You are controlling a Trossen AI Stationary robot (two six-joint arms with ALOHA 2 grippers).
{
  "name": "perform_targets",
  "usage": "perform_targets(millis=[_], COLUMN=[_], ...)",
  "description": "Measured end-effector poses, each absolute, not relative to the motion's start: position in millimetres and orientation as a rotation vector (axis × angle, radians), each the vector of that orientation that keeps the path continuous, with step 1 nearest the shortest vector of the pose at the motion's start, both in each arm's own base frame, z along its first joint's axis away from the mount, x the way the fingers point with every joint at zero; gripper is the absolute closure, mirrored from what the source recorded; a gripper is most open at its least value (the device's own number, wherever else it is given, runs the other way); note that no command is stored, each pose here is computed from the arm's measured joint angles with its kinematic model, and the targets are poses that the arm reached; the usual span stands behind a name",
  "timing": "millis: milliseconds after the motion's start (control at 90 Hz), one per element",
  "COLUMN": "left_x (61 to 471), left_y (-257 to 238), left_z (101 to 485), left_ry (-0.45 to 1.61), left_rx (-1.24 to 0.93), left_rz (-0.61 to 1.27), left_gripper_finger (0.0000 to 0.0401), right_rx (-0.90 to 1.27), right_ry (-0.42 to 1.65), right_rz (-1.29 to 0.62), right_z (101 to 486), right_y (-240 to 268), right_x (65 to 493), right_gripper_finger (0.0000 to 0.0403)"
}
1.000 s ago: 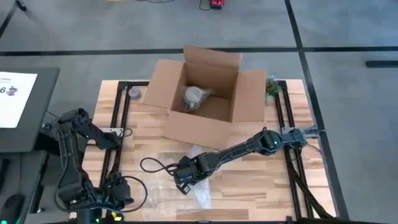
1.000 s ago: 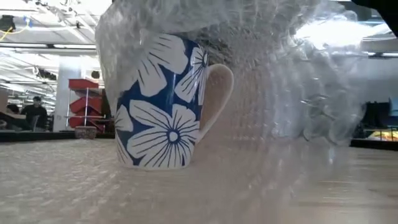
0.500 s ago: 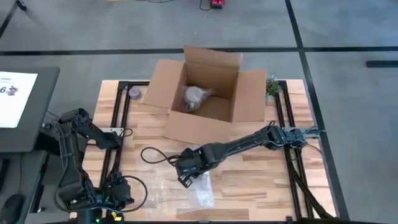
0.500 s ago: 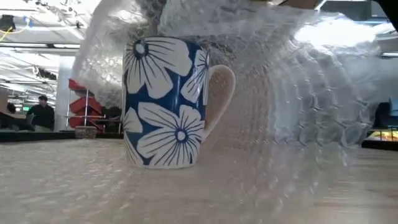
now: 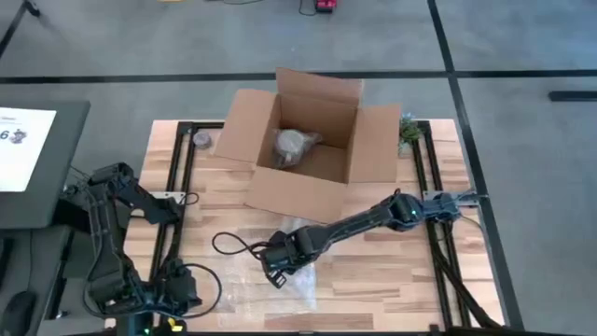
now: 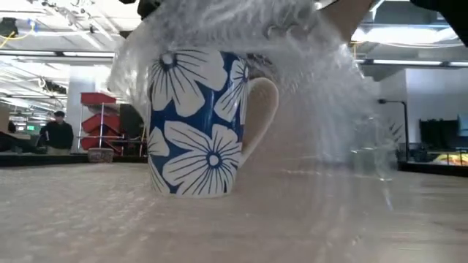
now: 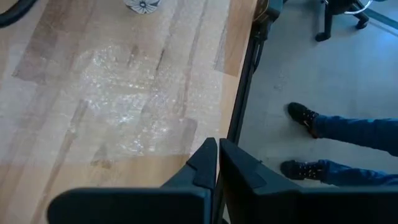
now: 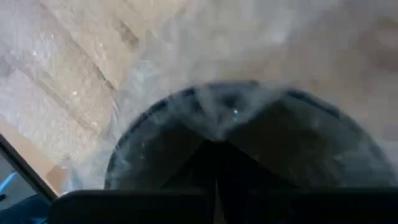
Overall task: Wrap mug
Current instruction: Wrap the white blue mug with the transparent bubble wrap
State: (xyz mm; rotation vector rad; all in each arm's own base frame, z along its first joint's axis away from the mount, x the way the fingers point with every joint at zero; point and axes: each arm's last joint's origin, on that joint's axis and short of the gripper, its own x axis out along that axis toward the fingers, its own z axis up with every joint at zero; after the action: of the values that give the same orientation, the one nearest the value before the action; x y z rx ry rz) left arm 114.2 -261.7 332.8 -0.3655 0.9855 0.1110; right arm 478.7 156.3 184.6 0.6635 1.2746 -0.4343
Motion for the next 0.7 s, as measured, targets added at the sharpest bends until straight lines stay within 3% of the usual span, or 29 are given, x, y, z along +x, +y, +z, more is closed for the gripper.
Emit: perform_targets(millis=[700], left_x=[115.1], left_y=[-263.6], left_z=[333.5], left_ry=[0.973], left_rx=[-0.389], left_rz=[0.103], left_gripper_finger=[0.0401], right_rx=[0.669], right_ry=[1.285], right_rz=[-0.419], right_z=[235.5], right_y=[154.2], right_x=[462.6], right_gripper_finger=[0.0403])
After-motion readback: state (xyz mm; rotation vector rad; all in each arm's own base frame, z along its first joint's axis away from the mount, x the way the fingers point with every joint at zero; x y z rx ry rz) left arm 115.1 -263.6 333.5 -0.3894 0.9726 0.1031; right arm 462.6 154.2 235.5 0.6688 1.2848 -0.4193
